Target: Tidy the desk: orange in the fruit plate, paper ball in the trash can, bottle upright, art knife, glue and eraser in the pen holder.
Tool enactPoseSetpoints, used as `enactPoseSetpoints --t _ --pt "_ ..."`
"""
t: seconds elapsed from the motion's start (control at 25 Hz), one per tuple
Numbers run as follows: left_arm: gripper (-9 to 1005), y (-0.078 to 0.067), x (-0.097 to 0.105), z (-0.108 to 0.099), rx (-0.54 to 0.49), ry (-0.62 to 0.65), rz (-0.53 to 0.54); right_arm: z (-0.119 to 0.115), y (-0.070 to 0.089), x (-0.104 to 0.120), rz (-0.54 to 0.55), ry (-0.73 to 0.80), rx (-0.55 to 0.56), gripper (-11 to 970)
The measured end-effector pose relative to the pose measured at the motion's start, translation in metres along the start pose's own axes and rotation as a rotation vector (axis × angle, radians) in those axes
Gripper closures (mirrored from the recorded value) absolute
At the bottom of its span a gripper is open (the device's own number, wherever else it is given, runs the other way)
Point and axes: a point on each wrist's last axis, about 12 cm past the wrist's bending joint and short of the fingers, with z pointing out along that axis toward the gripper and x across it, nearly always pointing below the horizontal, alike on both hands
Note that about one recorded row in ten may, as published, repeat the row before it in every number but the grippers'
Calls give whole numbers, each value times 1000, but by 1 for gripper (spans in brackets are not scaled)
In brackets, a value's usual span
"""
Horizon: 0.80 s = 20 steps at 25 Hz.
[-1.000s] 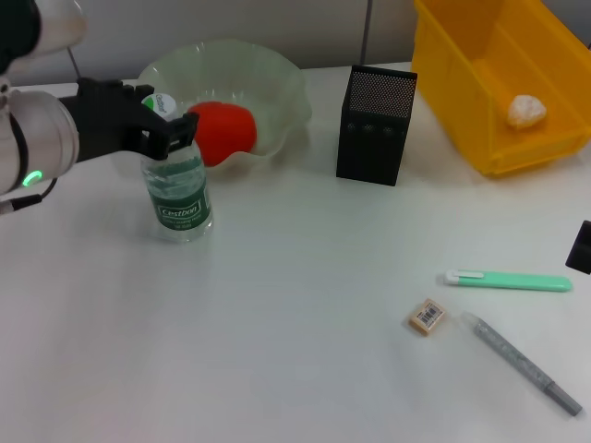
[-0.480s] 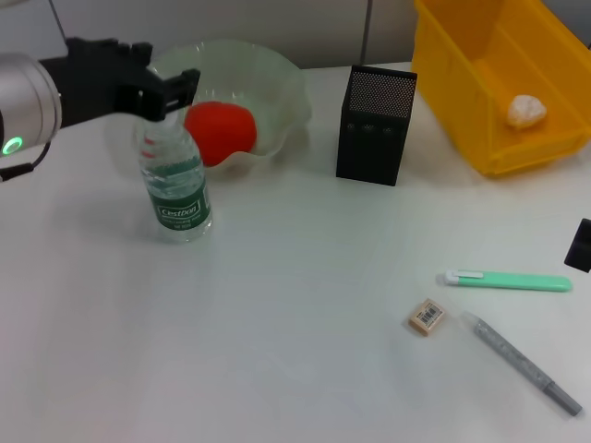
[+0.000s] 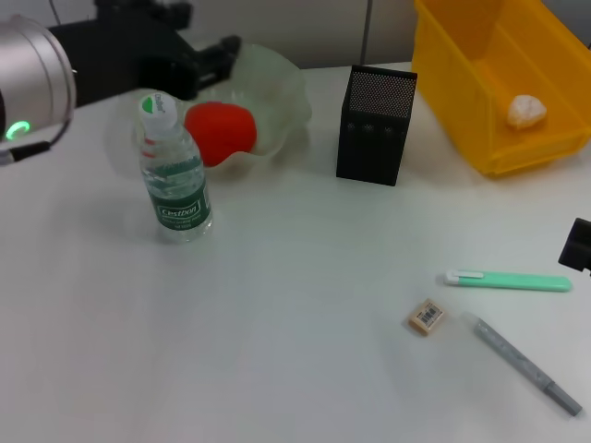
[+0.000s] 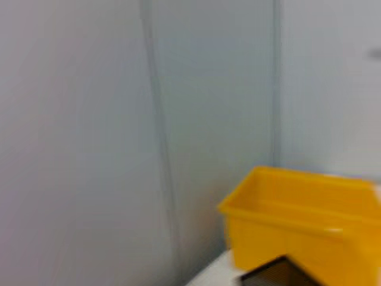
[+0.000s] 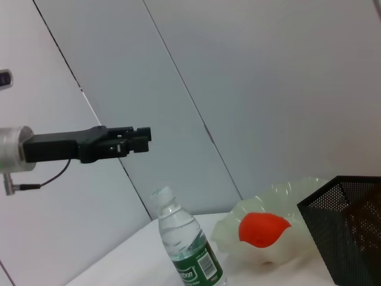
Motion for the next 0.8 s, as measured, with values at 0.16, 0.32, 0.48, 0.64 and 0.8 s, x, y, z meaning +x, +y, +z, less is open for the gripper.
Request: enactPoseSetpoints --t 0.16,0.32,0.48,0.64,0.8 --pt "432 -11 -2 -3 123 -19 44 2 -1 -1 0 -1 -5 434" --pt "458 -19 0 -9 241 -23 88 5 -1 -2 -3 3 -15 435" --pt "518 -19 2 -11 286 -28 88 7 -2 -2 -1 5 -24 435" --pt "582 -9 12 -18 391 -58 57 9 -2 -1 5 13 -34 435" --pt "620 11 33 -20 559 -100 14 14 -1 0 12 38 -58 435"
